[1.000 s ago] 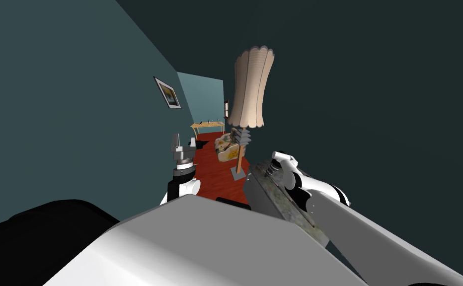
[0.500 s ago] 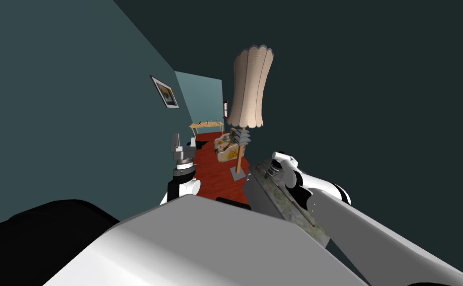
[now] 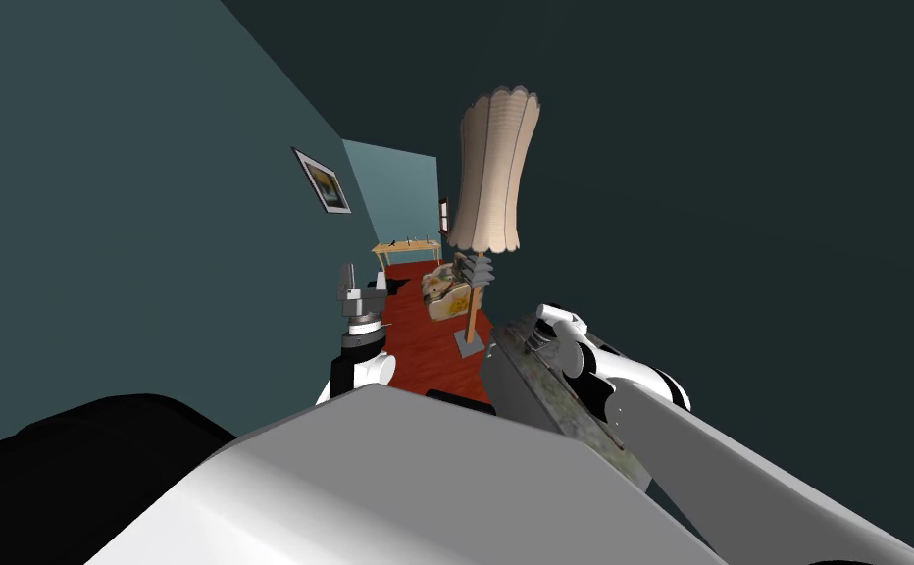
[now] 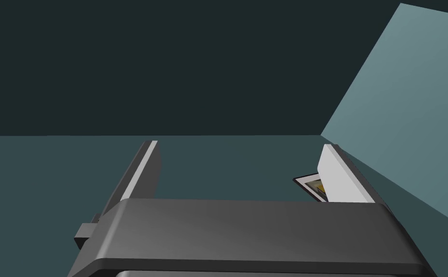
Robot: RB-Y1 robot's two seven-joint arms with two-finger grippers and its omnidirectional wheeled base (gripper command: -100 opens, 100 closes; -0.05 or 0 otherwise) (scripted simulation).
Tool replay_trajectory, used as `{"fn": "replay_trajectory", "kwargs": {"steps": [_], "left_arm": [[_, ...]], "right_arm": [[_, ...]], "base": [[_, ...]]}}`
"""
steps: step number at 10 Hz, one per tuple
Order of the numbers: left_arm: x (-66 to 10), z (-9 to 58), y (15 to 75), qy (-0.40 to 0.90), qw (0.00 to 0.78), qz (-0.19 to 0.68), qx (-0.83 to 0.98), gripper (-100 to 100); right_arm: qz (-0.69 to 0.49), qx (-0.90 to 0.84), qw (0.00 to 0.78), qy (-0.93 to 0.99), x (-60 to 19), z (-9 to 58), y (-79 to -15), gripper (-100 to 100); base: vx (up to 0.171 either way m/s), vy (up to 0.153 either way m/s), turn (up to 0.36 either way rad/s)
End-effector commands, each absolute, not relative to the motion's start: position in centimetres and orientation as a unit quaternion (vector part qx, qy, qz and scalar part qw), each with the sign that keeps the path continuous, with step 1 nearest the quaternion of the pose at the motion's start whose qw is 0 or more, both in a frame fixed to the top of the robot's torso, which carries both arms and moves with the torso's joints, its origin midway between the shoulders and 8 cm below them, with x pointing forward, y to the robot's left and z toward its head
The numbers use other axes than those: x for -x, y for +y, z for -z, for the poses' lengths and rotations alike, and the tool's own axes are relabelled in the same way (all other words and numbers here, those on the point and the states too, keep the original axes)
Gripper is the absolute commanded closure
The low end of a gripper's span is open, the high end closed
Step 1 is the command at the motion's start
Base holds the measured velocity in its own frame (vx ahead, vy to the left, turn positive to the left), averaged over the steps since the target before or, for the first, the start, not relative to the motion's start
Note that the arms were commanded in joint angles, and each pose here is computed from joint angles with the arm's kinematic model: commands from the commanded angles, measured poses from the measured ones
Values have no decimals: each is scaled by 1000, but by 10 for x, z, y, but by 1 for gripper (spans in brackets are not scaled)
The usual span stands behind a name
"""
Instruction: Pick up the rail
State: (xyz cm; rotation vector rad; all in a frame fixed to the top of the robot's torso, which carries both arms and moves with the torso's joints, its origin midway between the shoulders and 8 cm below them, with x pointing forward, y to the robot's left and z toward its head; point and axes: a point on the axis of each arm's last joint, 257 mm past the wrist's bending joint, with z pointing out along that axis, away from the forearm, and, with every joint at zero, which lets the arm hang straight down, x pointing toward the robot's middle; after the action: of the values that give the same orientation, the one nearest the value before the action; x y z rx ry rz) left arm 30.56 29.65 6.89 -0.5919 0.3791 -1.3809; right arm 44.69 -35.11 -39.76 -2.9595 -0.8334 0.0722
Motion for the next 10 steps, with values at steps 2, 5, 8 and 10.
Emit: {"fn": "replay_trajectory", "kwargs": {"steps": [2,5,8,10], "left_arm": [[-306,-69,296,171,715,623,267,0],[-306,-69,296,171,715,623,267,0],[-306,-69,296,171,715,623,267,0],[-306,-69,296,171,715,623,267,0]], "right_arm": [[-23,962,32,-270,-448,397,-352,100],[-23,962,33,-270,-447,397,-351,0],[-23,963,32,-268,-456,380,-351,100],[-23,963,33,-268,-455,380,-352,0]], "base": [[0,0,0],[0,0,0],[-17,-19,36],[0,0,0]]}}
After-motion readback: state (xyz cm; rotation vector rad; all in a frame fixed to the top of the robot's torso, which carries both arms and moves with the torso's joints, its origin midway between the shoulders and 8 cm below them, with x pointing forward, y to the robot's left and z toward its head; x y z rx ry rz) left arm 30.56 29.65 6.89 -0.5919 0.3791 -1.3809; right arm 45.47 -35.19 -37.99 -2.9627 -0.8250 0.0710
